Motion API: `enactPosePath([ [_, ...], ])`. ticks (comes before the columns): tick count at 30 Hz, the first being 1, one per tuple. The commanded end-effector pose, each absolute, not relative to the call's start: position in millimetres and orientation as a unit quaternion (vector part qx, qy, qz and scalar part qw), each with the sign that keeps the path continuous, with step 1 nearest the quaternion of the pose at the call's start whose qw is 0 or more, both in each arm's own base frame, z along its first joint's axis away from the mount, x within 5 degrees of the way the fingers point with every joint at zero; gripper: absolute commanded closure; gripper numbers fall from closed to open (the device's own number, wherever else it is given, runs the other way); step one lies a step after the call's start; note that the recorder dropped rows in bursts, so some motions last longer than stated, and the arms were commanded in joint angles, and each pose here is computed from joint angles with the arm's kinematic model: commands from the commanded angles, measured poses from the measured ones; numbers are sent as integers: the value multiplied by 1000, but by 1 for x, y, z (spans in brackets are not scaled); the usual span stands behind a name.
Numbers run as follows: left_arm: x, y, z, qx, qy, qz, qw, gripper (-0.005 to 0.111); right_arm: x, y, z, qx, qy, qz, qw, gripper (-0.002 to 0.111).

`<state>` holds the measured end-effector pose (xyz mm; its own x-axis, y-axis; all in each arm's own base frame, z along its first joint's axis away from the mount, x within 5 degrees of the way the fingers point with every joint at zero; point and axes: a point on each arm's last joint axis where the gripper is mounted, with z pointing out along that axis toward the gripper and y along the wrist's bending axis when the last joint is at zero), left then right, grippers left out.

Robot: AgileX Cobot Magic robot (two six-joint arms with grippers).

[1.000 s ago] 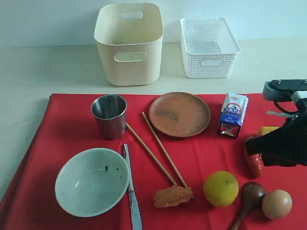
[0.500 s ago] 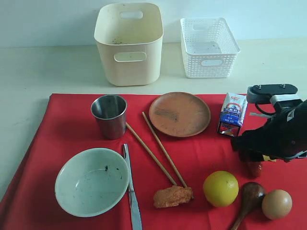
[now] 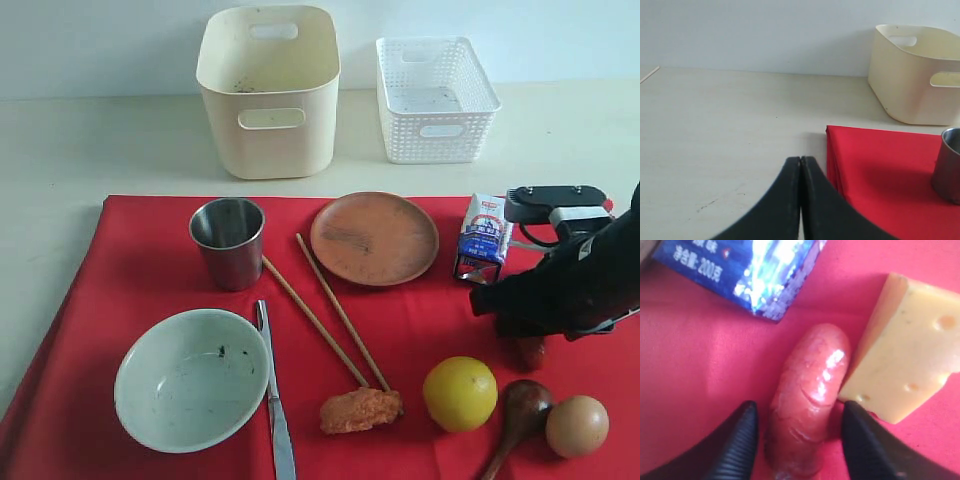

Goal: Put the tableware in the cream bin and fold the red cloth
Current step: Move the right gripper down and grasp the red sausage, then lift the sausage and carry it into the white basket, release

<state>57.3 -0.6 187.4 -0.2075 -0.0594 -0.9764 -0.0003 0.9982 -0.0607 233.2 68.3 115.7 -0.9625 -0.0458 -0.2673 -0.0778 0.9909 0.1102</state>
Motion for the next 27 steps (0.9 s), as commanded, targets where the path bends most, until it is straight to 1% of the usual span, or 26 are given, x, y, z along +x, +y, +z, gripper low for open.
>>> enactPosePath([
  [1, 58, -1, 188, -17, 776, -26, 630, 106, 234, 69, 115, -36, 989, 60, 131, 84],
  [5, 58, -1, 188, -17, 776, -26, 630, 106, 229, 69, 115, -33, 992, 59, 108, 103],
  [7, 58, -1, 188, -17, 776, -26, 630, 106, 227, 69, 119, -34, 992, 61, 105, 108],
  [9, 58, -1, 188, -17, 776, -26, 630, 106, 225, 69, 129, -35, 991, 65, 115, 108],
  [13, 58, -1, 188, -17, 776, -26, 630, 106, 222, 68, 160, -37, 980, 80, 178, 108],
  [18, 58, -1, 188, -17, 776, -26, 630, 106, 215, 65, 210, -30, 946, 110, 303, 108],
  [20, 58, -1, 188, -17, 776, -26, 630, 106, 214, 64, 229, -27, 922, 119, 366, 108],
  [23, 58, -1, 188, -17, 776, -26, 630, 106, 218, 62, 246, -20, 888, 126, 442, 108],
  [24, 58, -1, 188, -17, 776, -26, 630, 106, 221, 63, 250, -19, 880, 128, 456, 108],
  [27, 58, -1, 188, -17, 776, -26, 630, 106, 237, 67, 260, -23, 876, 127, 465, 108],
])
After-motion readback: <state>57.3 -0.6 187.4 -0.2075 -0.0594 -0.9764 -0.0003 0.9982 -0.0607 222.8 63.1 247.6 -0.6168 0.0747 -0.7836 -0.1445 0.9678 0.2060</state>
